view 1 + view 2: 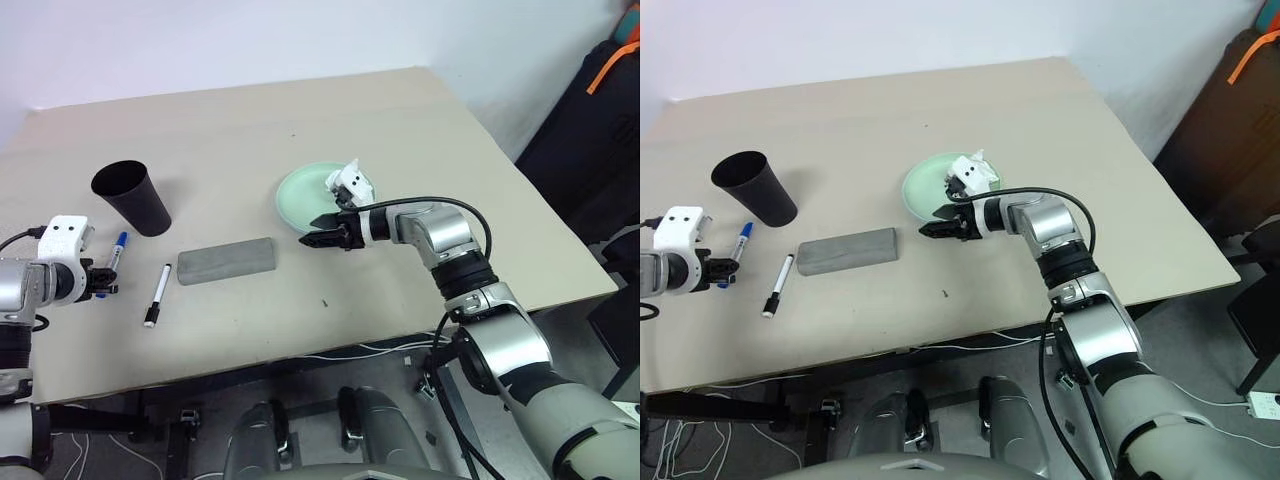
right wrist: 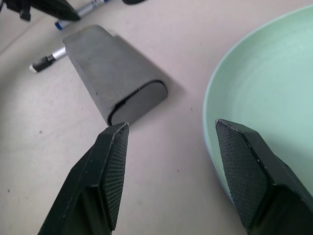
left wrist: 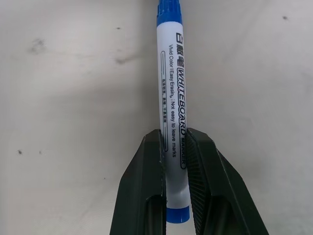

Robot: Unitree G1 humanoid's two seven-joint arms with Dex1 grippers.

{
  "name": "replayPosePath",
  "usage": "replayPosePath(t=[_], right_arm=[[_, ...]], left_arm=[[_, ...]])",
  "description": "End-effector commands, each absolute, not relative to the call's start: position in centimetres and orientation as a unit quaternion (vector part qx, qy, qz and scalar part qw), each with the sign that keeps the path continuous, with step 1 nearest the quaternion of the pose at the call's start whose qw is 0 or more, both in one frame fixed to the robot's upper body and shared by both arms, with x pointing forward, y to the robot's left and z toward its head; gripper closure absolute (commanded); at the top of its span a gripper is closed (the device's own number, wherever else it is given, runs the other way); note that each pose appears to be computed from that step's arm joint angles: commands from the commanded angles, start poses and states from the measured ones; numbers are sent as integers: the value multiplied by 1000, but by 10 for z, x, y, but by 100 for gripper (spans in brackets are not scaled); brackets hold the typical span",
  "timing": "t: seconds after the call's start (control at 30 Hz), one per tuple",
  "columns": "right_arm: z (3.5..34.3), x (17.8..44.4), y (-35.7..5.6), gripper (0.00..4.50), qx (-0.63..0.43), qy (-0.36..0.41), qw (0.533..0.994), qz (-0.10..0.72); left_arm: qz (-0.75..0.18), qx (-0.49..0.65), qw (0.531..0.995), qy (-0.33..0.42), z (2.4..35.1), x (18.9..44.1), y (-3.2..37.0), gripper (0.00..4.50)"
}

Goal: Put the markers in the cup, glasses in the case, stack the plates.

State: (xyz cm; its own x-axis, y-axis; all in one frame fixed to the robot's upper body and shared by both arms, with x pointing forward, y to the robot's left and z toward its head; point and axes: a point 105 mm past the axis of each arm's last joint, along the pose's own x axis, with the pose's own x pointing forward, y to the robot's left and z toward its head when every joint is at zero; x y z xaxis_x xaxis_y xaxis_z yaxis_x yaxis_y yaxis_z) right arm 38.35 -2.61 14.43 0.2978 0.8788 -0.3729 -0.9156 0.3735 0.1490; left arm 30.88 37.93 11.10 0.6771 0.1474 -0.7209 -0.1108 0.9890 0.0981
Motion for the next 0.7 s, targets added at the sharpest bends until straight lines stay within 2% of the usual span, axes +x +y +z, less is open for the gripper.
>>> replayPosePath(t=[0.03,0.17,0.3,0.4,0.57,0.7], right_arm=[[160,386,-23,152,-62,172,806,564],[169,381,-22,152,-63,144,800,579],[183,367,-20,152,-52,95,785,610],[197,362,-19,152,-30,54,783,619],[227,356,-24,152,1,-32,790,612],[234,353,-28,152,28,-35,791,610]], left_arm=[[161,44,905,392,116,300,414,423],[210,40,921,325,139,311,433,423],[263,37,939,217,171,323,453,423],[250,61,960,108,199,336,456,423],[221,112,966,-72,255,352,440,423],[131,117,967,-182,283,362,408,423]])
